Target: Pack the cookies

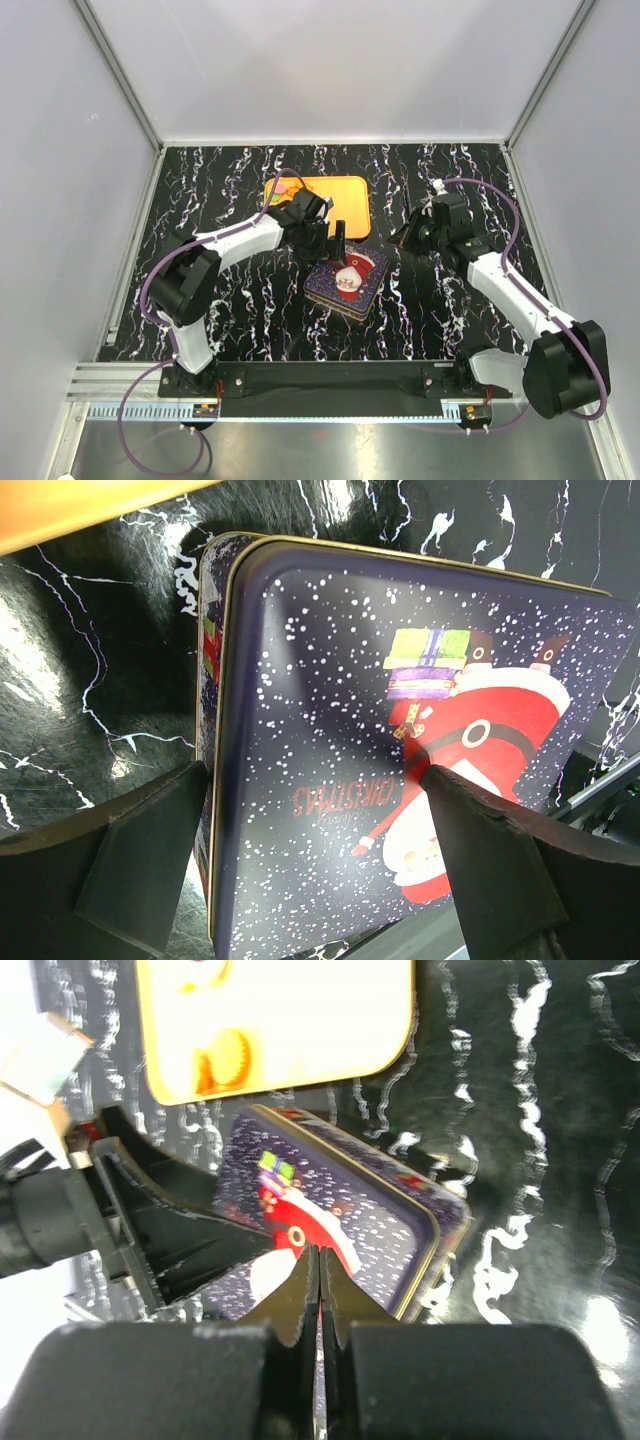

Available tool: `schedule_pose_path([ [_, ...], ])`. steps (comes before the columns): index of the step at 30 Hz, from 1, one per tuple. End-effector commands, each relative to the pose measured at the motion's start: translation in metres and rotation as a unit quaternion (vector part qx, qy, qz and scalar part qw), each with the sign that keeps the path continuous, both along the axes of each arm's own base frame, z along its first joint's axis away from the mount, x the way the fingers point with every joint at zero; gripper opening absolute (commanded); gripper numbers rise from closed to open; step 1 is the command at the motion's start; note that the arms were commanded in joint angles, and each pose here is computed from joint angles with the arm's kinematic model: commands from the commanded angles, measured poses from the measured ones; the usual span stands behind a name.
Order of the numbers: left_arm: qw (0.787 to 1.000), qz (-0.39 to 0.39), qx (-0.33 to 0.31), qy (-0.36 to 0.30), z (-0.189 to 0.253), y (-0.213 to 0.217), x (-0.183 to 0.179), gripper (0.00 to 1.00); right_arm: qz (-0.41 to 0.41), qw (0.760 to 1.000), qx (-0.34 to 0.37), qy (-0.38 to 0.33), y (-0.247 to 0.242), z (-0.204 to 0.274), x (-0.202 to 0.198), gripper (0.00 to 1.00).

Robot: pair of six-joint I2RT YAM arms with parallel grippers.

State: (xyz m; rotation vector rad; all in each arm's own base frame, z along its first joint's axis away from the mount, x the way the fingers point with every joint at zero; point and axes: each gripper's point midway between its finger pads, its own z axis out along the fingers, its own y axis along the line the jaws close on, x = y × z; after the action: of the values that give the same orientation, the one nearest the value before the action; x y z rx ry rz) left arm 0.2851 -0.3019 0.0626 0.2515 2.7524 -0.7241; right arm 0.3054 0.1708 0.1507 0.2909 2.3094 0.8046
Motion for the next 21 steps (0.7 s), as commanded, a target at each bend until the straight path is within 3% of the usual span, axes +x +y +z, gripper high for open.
schedule_pose_path([
  [1, 1.000, -0.008, 0.009, -0.006, 0.006, 0.006, -0.007, 0.95, -0.004, 0.998, -0.066, 0.001, -0.012, 0.004, -0.001, 0.00],
  [6, 1.000, -0.007, 0.007, -0.008, 0.006, 0.004, -0.004, 0.95, 0.017, 0.997, -0.075, 0.007, 0.000, -0.010, 0.001, 0.00],
  [14, 1.000, -0.009, 0.009, -0.005, 0.003, 0.002, -0.002, 0.95, 0.018, 0.989, -0.113, 0.097, 0.000, -0.107, -0.015, 0.00],
  [21, 1.000, -0.008, 0.009, -0.002, 0.001, 0.001, -0.002, 0.95, 0.007, 0.991, -0.109, 0.072, -0.003, -0.082, -0.012, 0.00],
])
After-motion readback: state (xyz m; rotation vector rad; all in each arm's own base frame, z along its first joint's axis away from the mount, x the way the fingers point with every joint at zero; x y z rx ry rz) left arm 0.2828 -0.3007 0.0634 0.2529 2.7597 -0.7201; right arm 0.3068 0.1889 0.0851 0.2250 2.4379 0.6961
